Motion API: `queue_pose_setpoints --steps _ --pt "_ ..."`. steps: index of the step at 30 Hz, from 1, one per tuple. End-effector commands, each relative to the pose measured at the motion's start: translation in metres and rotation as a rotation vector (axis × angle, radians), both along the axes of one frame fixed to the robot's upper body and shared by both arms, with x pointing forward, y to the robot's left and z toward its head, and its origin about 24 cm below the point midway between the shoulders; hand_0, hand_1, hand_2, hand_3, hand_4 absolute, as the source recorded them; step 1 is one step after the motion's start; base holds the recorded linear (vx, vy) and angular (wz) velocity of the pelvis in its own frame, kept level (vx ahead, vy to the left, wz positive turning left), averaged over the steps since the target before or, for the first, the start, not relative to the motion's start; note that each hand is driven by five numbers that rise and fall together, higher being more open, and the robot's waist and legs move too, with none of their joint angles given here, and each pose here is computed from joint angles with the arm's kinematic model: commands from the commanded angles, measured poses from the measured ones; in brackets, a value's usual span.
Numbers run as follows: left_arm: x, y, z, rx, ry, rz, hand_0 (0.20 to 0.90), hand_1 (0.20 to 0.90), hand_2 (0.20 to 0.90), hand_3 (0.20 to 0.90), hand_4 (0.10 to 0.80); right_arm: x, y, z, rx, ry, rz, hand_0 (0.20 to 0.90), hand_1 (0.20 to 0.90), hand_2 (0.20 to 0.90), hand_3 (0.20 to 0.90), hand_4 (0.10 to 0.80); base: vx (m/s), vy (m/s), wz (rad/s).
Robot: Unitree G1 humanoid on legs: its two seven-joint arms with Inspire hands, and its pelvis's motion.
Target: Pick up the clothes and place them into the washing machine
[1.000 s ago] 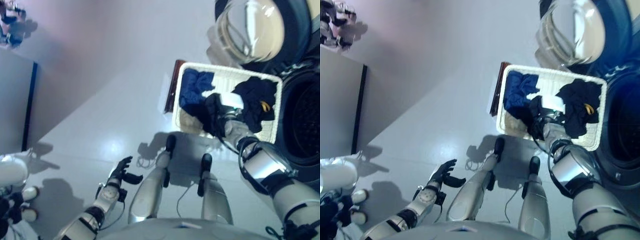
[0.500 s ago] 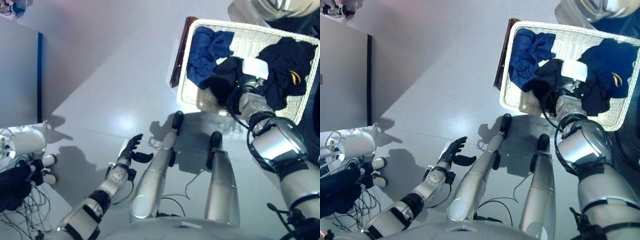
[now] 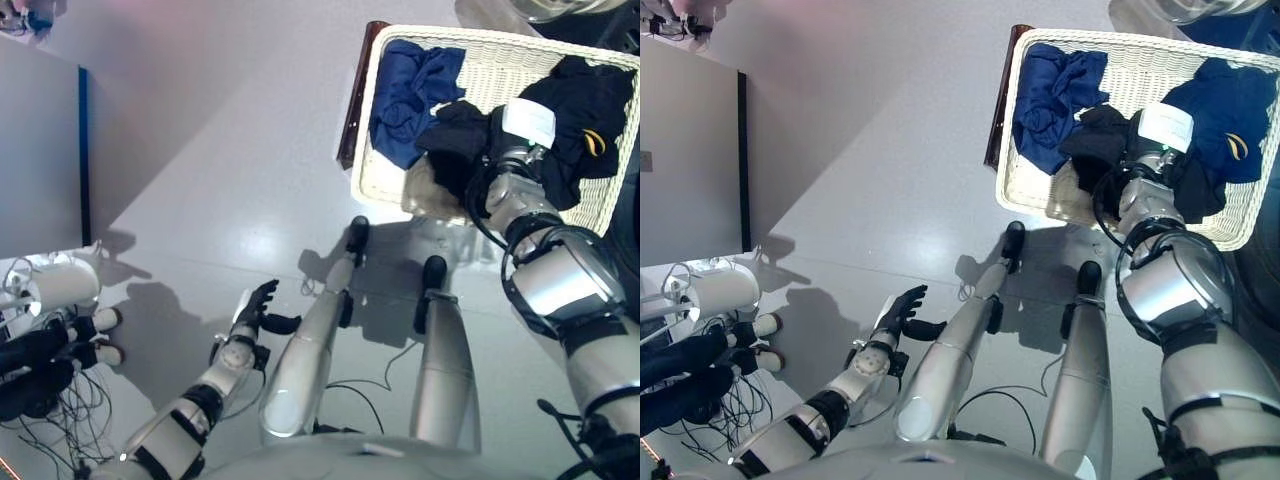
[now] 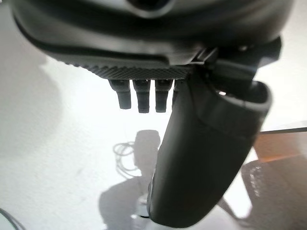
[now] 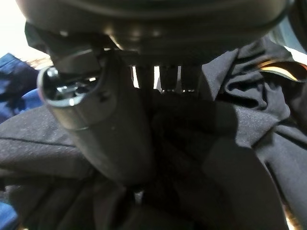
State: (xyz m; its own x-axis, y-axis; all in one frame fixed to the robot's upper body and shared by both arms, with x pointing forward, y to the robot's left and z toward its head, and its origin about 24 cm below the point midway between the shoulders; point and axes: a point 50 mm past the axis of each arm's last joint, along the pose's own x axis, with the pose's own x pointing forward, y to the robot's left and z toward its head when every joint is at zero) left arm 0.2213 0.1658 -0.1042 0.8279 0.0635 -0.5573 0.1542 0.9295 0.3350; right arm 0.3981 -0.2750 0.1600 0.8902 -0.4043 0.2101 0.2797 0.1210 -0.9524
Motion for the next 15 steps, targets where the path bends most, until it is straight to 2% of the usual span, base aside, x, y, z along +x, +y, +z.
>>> queue_pose_setpoints --steps 1,5,11,15 --pt "0.001 0.02 0.0 0.036 -0.002 0.109 0.9 0.9 0.9 0.9 0.8 -0.003 -0.017 0.018 0.031 -0.075 -0.049 0.3 0.3 0.3 0.3 0.4 0.011 -0.01 -0.1" --pt "-0.002 0.026 -0.003 0.058 0.016 0.121 0.9 0.9 0.9 0.9 0.8 0.0 -0.009 0.017 0.13 -0.123 -0.02 0.3 0.3 0.3 0.3 0.4 0.021 -0.012 0.0" --pt "-0.008 0.036 -0.006 0.089 0.029 0.155 0.9 0.9 0.9 0.9 0.8 0.005 0.019 0.012 0.423 -0.26 0.087 0.3 0.3 0.3 0.3 0.4 0.043 -0.014 -0.02" --pt "-0.016 0.043 -0.009 0.101 0.044 0.167 0.9 0.9 0.9 0.9 0.8 0.004 0.03 0.0 0.534 -0.277 0.151 0.3 0.3 0.3 0.3 0.4 0.087 -0.017 -0.18"
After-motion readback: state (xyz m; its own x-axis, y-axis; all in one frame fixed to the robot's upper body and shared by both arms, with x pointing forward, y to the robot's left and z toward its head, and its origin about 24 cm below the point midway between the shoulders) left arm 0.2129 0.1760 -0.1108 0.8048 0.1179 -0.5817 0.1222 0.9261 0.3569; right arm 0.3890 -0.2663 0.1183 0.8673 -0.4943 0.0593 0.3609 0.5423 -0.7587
